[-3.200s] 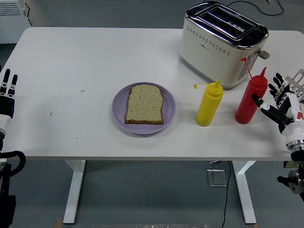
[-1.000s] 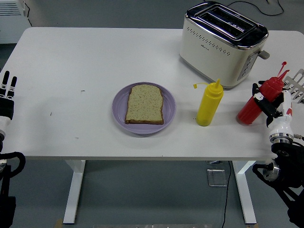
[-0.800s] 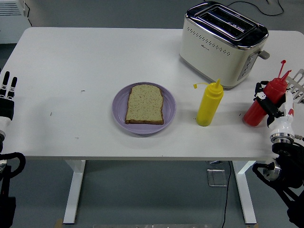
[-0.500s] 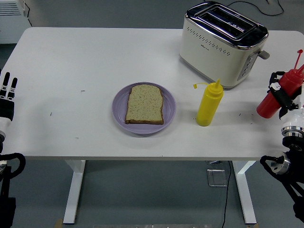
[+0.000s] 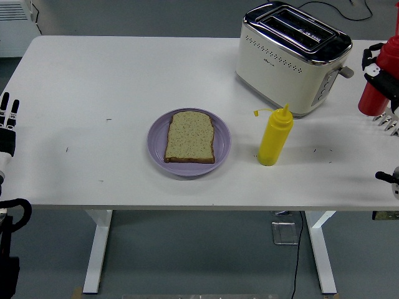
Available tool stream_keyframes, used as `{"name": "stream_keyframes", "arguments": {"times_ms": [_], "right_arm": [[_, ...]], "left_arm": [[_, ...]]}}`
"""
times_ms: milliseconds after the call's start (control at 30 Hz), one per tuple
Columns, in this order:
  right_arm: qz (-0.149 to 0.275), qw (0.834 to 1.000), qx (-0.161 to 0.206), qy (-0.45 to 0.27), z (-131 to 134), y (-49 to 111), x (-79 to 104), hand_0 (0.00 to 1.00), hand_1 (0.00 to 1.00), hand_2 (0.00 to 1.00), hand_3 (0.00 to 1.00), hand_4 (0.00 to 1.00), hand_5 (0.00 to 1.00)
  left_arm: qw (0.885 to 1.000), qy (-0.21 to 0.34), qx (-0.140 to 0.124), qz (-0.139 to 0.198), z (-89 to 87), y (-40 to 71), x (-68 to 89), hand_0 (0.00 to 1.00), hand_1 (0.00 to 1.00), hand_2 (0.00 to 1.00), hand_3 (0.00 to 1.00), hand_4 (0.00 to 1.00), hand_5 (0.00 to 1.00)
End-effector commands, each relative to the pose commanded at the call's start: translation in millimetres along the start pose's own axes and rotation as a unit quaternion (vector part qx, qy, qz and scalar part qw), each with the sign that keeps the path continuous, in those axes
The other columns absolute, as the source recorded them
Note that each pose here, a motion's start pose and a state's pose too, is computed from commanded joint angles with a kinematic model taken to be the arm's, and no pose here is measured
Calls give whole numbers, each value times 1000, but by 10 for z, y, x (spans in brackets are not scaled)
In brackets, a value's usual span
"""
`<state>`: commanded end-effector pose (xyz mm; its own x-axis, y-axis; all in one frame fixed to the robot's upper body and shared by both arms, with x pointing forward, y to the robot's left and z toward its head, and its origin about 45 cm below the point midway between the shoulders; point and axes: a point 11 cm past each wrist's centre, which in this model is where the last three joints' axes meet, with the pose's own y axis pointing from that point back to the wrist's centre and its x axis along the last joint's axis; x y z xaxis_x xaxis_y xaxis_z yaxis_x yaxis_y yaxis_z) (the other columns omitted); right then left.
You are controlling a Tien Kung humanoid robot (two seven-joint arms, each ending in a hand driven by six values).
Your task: Pick up the cup,pour liquid into bread,place the cup on the desk
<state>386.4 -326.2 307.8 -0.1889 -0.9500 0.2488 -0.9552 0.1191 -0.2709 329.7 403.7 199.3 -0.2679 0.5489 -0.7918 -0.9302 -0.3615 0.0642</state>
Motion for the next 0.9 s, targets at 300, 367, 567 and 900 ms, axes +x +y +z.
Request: {"name": "stream_keyframes", "arguments": {"times_ms": [300, 367, 567, 900], "right_arm": [[-89, 970, 68, 214, -644, -333, -313, 67, 75, 225, 371, 468, 122], [-119, 953, 78, 269, -717, -391, -455, 87, 87, 237, 386, 485, 111], [-194, 872, 141, 426, -1004, -487, -940, 93, 86, 239, 389, 482, 116], [-149, 741, 244, 608, -1527, -588, -1186, 93, 84, 234, 389, 456, 129]], "left_arm": [[1000, 1, -3, 0, 20, -7, -3, 783, 735, 734, 689, 512, 998], [1000, 1, -3, 1, 22, -5, 4, 784, 735, 733, 689, 512, 998], [1000, 2, -3, 1, 16, -3, 5, 784, 735, 733, 688, 513, 998], [1000, 2, -3, 4, 16, 3, 25, 784, 735, 733, 688, 512, 998]]}}
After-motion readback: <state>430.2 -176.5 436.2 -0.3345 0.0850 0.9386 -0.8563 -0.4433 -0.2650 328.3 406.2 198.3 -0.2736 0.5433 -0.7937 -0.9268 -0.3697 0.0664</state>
